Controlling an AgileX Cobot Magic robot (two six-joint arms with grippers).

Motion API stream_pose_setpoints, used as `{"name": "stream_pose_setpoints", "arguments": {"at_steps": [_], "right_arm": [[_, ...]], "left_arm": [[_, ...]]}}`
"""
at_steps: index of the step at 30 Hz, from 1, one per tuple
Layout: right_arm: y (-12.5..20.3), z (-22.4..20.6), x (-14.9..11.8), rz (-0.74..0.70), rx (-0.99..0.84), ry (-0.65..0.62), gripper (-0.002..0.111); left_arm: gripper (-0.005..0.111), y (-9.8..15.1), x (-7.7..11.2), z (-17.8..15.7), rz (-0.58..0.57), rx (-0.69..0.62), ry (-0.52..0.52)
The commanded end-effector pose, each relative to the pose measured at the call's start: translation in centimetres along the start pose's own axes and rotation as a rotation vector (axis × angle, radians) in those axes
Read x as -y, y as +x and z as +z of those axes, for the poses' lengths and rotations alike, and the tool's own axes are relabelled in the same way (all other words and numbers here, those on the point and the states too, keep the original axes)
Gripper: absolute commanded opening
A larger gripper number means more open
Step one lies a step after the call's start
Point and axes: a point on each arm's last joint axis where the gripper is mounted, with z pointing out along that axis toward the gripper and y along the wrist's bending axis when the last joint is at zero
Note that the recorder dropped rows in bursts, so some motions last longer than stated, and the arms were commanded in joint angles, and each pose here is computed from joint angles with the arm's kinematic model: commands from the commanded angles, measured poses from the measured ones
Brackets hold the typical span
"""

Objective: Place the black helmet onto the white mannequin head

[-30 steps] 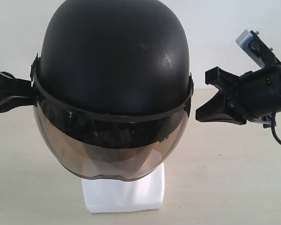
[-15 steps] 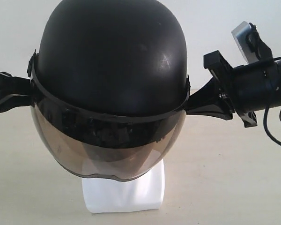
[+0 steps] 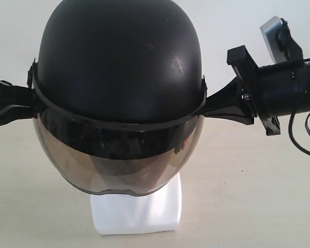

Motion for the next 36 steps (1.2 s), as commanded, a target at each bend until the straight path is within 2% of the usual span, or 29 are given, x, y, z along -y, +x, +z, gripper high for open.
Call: {"name": "stream_pose_setpoints", "arguments": {"at_steps": [1, 9, 15, 21, 28, 32, 36], "right_arm": [[0.1, 1.2, 0.5, 0.057, -0.055, -0.076, 0.000], [-0.1, 0.5, -1.3, 0.051, -0.028, -0.218, 0.000], [0.0, -0.3, -2.1, 0.030, 0.003, -0.178, 0.000], [0.6, -0.5, -1.9, 0.022, -0.044, -0.120, 0.000], [1.0, -0.4, -1.4, 0.021, -0.087, -0.069, 0.000], [0.2, -1.7, -1.8, -0.008, 0.029, -0.014, 0.000], [-1.5, -4.7, -3.3, -0.062, 0.142, -0.020, 0.000]], "left_arm": [[0.004, 0.0, 0.2, 0.0, -0.004, -0.018, 0.017], [0.004, 0.1, 0.2, 0.0, 0.006, -0.022, 0.013], [0.004, 0.0, 0.1, 0.0, 0.015, -0.017, 0.003], [0.004, -0.2, 0.2, 0.0, -0.010, -0.001, 0.011], [0.004, -1.7, 0.8, -0.7, -0.006, 0.045, 0.033], [0.004, -2.5, 1.1, -1.2, 0.008, 0.070, 0.044], [0.004, -2.7, 1.3, -1.4, 0.012, 0.073, 0.050]]}}
